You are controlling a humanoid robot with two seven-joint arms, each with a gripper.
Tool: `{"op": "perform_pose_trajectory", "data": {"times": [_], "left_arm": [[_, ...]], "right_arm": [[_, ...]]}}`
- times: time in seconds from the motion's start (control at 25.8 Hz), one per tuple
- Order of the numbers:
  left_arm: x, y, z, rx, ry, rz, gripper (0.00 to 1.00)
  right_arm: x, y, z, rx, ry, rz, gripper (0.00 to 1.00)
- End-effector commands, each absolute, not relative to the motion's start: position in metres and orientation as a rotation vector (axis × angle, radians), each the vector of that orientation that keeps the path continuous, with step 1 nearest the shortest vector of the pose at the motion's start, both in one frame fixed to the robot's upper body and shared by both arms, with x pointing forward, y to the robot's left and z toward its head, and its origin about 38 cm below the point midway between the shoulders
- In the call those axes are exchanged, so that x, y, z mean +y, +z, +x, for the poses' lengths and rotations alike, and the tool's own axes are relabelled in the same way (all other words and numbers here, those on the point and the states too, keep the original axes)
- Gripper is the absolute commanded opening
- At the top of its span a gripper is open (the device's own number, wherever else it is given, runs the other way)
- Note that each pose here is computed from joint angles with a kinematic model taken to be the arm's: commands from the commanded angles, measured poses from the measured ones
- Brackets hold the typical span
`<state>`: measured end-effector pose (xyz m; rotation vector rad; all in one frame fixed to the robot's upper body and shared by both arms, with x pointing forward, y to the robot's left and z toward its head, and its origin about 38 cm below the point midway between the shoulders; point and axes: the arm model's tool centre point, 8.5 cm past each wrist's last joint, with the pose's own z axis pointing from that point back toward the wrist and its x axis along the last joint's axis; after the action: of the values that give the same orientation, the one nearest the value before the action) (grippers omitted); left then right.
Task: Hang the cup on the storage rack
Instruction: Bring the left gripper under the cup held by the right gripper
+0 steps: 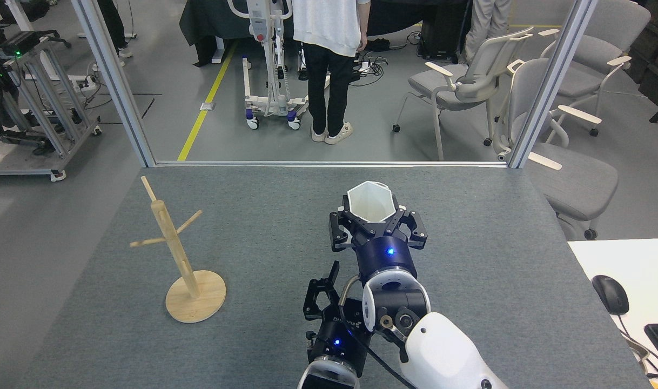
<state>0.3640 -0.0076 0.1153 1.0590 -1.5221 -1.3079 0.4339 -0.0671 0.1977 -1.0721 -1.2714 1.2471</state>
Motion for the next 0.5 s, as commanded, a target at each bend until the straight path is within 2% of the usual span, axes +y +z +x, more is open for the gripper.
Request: {"op": "perform_pose_trajectory", "data": {"times": [0.0,0.15,0.46], "left_arm": [[-0.010,0.110,0.372,-1.482,-1.372,1.038,0.98],[-0.010,0.118,0.380,-1.487,-1.362,1.049,0.98],[-0.008,0.121,0.391,-1.476,-1.370,1.067,0.98]], "right_arm": [[-0.066,0.203,0.434,-1.288,1.243,-1.077,0.00],[-0.065,0.204,0.433,-1.294,1.241,-1.076,0.00],[-0.065,0.203,0.432,-1.291,1.242,-1.074,0.00]]}}
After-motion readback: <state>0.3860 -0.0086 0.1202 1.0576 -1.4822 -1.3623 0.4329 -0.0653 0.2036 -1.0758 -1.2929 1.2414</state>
